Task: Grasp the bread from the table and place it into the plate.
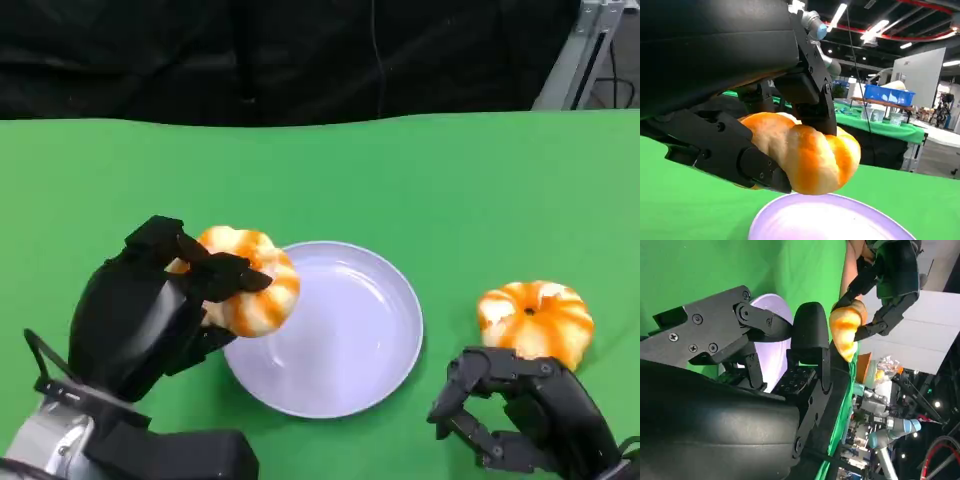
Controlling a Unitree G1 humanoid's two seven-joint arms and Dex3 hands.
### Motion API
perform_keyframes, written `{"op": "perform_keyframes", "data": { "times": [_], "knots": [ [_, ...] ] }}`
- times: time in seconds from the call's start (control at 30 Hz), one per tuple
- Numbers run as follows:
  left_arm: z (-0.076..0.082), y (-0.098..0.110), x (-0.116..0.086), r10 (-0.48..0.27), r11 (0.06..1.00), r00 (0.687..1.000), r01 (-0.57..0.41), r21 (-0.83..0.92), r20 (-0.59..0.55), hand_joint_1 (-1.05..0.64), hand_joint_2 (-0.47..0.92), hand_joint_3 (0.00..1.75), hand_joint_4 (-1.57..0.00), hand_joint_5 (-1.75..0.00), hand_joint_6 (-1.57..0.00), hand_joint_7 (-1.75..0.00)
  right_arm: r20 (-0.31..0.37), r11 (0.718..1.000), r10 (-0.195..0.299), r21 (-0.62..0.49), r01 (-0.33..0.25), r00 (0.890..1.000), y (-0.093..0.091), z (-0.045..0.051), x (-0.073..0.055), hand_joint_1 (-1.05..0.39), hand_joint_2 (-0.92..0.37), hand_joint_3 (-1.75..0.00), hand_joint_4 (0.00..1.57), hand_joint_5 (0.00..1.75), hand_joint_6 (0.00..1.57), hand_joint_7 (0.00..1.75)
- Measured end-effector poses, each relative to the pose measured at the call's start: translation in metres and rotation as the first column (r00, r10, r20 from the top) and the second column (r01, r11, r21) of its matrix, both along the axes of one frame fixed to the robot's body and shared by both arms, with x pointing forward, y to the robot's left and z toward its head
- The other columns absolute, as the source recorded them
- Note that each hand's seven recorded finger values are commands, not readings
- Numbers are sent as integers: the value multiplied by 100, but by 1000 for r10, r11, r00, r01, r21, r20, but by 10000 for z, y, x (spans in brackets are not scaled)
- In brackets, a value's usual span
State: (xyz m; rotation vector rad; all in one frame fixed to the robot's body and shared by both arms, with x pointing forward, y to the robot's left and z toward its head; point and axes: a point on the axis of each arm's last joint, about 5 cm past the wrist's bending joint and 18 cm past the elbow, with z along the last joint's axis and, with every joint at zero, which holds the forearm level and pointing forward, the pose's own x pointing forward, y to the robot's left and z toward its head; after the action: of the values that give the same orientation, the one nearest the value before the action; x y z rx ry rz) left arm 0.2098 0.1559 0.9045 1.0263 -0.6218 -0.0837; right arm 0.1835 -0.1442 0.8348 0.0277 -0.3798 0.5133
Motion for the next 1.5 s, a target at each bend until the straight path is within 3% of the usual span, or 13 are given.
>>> {"op": "perform_keyframes", "data": {
  "times": [1.17, 1.5],
  "knots": [
    [-42, -26, 47, -19, 1000, 999, 19, 0, -32, -10, 92, 5, -69, -139, -92, -73, 6, 1000, 0, -2, 0, 1000, 2, -8, 11, -12, -75, -67, 75, 149, 84, 110],
    [-30, -168, 91, -79, 997, 995, 80, 2, -62, -11, 92, 5, -69, -140, -97, -65, 8, 1000, -8, -3, 8, 1000, 5, -3, 18, -12, -75, -66, 75, 149, 84, 110]
  ]
}}
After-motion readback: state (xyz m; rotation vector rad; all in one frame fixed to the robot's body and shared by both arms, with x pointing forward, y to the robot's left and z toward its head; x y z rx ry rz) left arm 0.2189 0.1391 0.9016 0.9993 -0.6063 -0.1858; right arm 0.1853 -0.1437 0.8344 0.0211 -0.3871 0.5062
